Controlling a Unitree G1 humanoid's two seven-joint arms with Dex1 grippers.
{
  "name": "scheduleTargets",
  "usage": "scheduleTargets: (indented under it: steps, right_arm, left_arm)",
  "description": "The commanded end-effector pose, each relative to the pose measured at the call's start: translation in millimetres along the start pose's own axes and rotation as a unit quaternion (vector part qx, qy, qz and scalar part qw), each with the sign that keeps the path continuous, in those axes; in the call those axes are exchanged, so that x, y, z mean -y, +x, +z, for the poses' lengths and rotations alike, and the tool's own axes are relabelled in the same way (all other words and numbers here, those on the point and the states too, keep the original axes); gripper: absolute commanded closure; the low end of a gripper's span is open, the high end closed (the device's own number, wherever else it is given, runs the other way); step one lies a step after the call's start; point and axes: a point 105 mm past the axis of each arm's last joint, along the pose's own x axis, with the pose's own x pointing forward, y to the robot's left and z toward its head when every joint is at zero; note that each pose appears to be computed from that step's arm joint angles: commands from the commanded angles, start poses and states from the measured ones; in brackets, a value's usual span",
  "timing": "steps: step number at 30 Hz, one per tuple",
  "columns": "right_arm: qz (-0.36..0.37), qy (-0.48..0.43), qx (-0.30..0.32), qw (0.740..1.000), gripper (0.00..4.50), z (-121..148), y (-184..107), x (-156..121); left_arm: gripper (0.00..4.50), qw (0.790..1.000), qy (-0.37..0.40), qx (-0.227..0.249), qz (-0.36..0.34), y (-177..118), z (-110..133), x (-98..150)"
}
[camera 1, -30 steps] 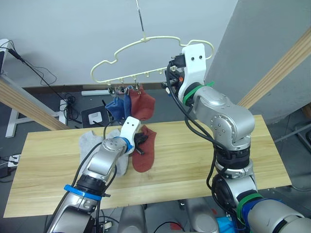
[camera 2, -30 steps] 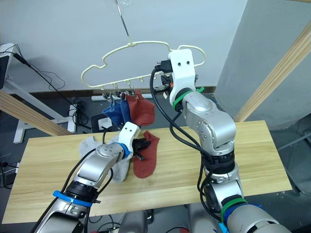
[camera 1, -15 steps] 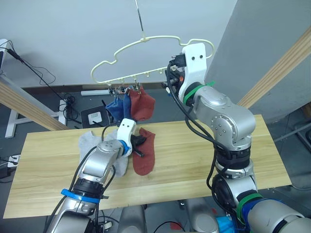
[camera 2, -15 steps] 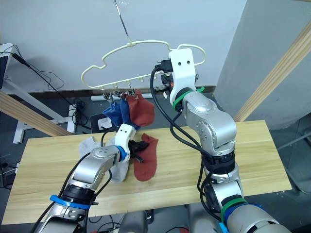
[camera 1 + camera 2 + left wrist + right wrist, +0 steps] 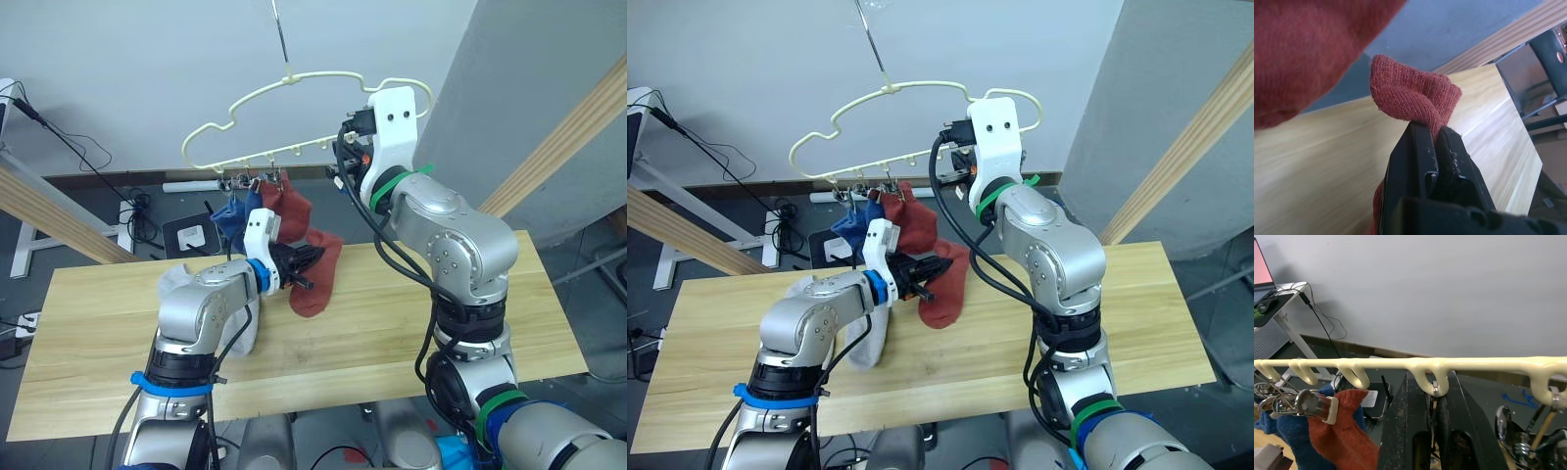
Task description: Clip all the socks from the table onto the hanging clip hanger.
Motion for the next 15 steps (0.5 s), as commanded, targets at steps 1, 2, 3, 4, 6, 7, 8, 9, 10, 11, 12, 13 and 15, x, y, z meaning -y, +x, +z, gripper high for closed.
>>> scheduleTargets:
  steps: [1, 2, 3, 4, 6, 7, 8, 9, 10, 11, 12, 13, 15]
  right_arm:
    - [0.015, -0.002, 0.041, 0.999, 4.5, 23, -5, -8]
    - [0.015, -0.001, 0.041, 0.999, 4.5, 23, -5, -8]
    - [0.015, 0.0, 0.04, 0.999, 4.5, 23, -5, -8]
    - [0.014, 0.0, 0.04, 0.999, 4.5, 22, -5, -8]
    - [0.014, 0.0, 0.039, 0.999, 4.5, 22, -5, -8]
    - [0.014, 0.001, 0.039, 0.999, 4.5, 22, -5, -8]
    - [0.014, 0.001, 0.039, 0.999, 4.5, 22, -5, -8]
    - [0.014, 0.001, 0.039, 0.999, 4.5, 22, -5, -8]
    - [0.014, 0.001, 0.039, 0.999, 4.5, 22, -6, -8]
    - [0.013, 0.0, 0.039, 0.999, 4.5, 22, -6, -8]
    - [0.013, 0.0, 0.039, 0.999, 4.5, 22, -6, -8]
    - [0.013, 0.0, 0.039, 0.999, 4.5, 22, -6, -8]
    - [0.013, 0.001, 0.039, 0.999, 4.5, 21, -7, -8]
  left_arm:
    - [4.46, 0.998, 0.006, 0.052, -0.031, 3, 33, 18]
    - [4.46, 0.998, 0.007, 0.06, -0.032, 5, 39, 20]
    - [4.46, 0.997, 0.007, 0.064, -0.032, 6, 43, 21]
    - [4.46, 0.997, 0.009, 0.069, -0.033, 7, 47, 22]
    - [4.46, 0.996, 0.007, 0.076, -0.035, 8, 53, 24]
    - [4.46, 0.996, 0.005, 0.079, -0.036, 8, 55, 25]
    - [4.46, 0.996, 0.003, 0.081, -0.037, 8, 56, 25]
    - [4.46, 0.996, 0.002, 0.084, -0.037, 9, 58, 26]
    - [4.46, 0.995, 0.003, 0.088, -0.039, 9, 62, 27]
    - [4.46, 0.995, 0.004, 0.092, -0.041, 9, 65, 28]
    - [4.46, 0.995, 0.004, 0.095, -0.042, 9, 68, 29]
    - [4.46, 0.994, 0.003, 0.099, -0.044, 8, 70, 29]
    - [4.46, 0.994, -0.003, 0.104, -0.045, 8, 73, 30]
